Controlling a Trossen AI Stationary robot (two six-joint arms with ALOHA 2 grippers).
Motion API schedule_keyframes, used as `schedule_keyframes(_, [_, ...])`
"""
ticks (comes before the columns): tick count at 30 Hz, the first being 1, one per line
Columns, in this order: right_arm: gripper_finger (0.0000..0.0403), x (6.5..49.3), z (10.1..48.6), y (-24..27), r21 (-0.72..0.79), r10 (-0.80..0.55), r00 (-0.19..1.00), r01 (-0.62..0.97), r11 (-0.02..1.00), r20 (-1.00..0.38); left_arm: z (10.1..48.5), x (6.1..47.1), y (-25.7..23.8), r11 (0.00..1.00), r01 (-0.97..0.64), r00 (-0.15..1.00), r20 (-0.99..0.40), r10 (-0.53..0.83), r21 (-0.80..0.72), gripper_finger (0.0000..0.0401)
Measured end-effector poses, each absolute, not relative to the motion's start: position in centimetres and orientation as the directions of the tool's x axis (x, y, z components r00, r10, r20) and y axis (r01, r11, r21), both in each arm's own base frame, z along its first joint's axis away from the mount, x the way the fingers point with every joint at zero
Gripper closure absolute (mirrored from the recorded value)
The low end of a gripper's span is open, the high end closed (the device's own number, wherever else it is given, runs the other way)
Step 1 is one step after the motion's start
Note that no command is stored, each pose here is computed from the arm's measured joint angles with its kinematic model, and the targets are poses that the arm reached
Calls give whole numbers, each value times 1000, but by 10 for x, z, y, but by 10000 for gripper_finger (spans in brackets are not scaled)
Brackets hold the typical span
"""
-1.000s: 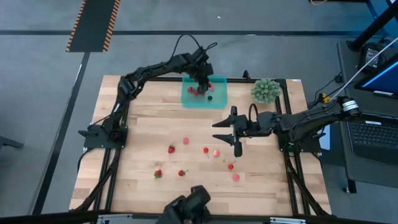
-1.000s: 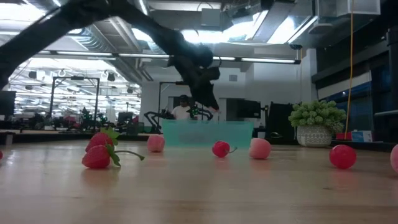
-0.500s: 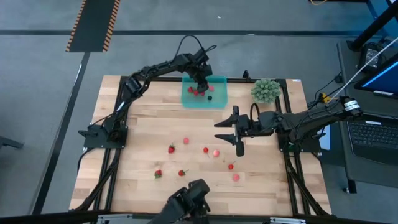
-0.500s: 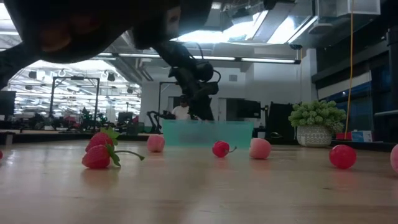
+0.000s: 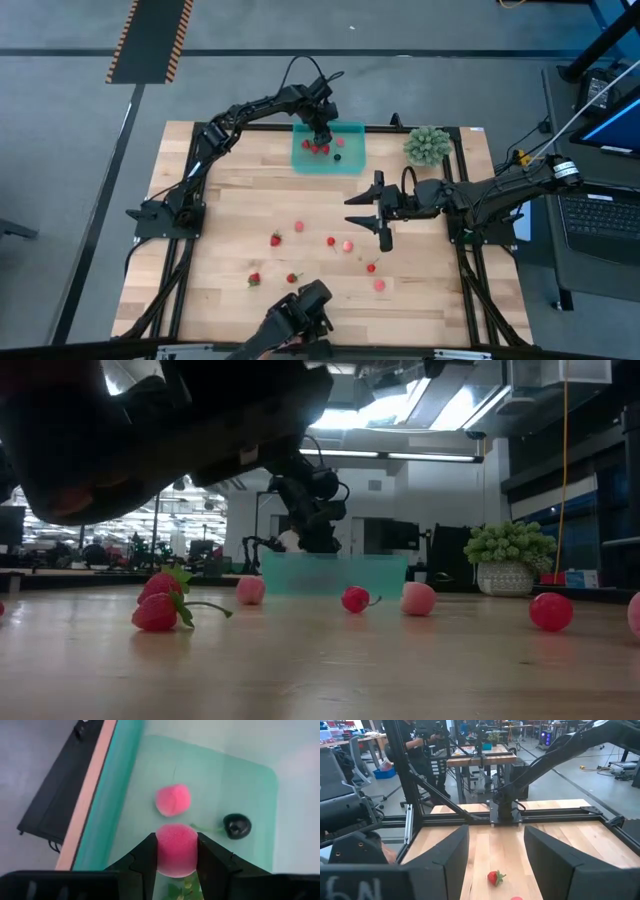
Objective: Pick and placing Produce into tupperware
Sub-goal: Put the apricot into the blue basket
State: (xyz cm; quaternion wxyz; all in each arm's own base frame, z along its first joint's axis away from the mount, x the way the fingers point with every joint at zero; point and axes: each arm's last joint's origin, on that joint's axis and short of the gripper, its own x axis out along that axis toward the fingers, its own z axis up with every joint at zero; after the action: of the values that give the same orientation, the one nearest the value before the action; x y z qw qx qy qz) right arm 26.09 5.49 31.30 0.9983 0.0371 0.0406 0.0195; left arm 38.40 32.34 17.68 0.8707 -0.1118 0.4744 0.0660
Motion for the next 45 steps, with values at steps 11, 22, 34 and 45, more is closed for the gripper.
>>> schedule_keyframes(11, [210, 261, 312, 55, 74, 42, 995, -35, 997, -94, 176, 383, 325, 966, -240, 522, -851, 47, -95, 251])
schedule_keyframes(22, [210, 261, 311, 55, 76, 42, 994, -35, 996, -99, 195, 379, 320, 966, -248, 513, -856, 63, -78, 220])
schedule_keyframes(34, [210, 261, 311, 55, 74, 42, 994, -34, 997, -105, 290, 336, 270, 977, -188, 446, -895, -10, -105, 238])
schedule_keyframes(45, [210, 261, 311, 54, 81, 40, 994, -32, 996, -104, 334, 285, 222, 953, -120, 288, -928, -235, -278, 270])
